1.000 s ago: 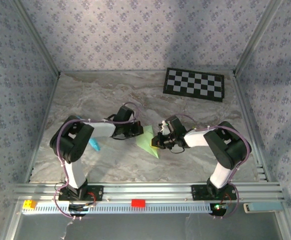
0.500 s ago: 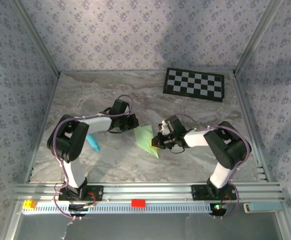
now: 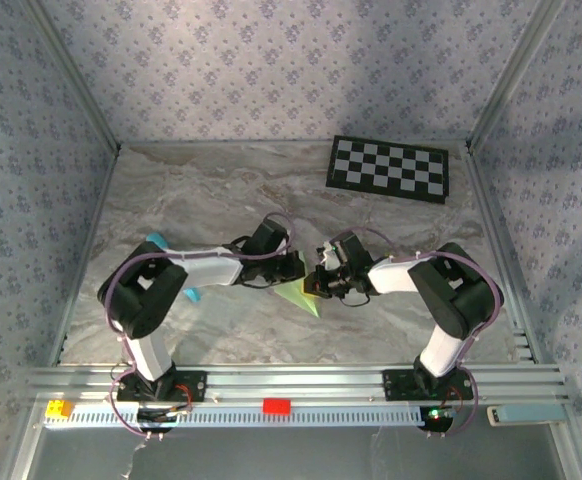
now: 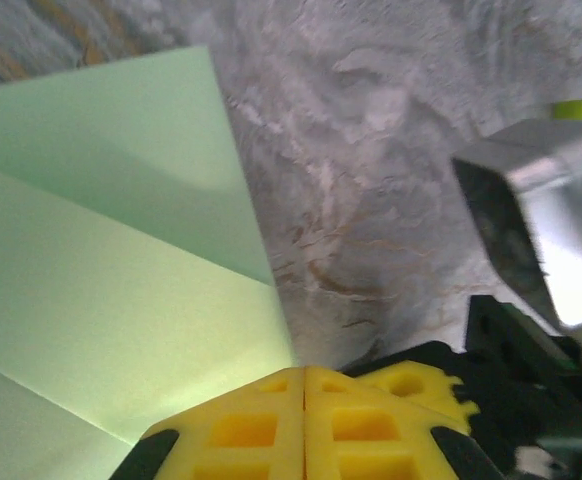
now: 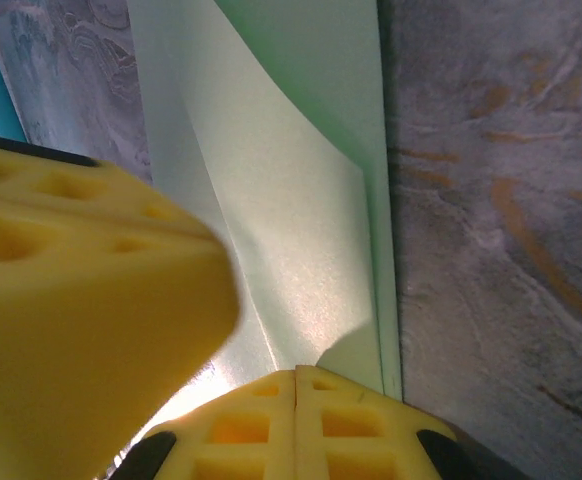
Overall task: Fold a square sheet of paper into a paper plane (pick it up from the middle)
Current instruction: Fourth fold the wing at the center of the table.
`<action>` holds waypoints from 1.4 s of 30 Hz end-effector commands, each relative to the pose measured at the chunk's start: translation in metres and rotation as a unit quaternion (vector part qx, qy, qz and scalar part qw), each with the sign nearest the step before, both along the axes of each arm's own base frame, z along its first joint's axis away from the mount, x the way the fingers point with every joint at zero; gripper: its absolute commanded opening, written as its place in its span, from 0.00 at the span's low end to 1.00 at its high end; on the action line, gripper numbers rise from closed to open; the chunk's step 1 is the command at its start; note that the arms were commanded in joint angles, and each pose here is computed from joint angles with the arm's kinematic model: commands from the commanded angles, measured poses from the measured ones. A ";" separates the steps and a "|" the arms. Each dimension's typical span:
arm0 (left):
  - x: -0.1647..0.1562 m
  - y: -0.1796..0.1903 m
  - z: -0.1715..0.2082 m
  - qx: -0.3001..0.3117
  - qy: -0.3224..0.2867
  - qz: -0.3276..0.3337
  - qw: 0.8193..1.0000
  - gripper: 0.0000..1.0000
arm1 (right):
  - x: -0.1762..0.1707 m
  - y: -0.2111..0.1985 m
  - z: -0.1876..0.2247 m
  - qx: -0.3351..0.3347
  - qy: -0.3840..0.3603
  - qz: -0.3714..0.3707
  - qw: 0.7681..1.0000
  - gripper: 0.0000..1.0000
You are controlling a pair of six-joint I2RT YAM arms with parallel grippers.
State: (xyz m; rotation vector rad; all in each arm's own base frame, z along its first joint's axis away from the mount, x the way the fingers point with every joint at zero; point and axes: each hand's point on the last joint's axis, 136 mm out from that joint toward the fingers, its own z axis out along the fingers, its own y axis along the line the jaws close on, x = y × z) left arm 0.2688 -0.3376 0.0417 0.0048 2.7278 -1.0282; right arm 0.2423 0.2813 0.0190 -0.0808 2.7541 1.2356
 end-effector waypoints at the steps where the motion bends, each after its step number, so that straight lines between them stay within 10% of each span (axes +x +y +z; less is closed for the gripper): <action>1: 0.001 0.006 -0.016 0.022 0.011 0.024 0.999 0.06 | -0.022 -0.028 -0.032 -0.070 0.052 -0.011 0.996 0.00; 15: -0.011 0.024 -0.053 0.064 0.038 0.030 0.997 0.03 | -0.027 -0.016 0.031 0.001 -0.015 0.022 1.000 0.08; 30: -0.011 0.027 -0.050 0.072 0.032 0.026 0.997 0.03 | -0.069 -0.036 -0.026 -0.055 0.051 0.028 0.997 0.09; 42: -0.009 0.025 -0.040 0.062 0.028 0.034 0.997 0.03 | -0.062 -0.050 0.012 -0.045 0.021 -0.017 0.999 0.23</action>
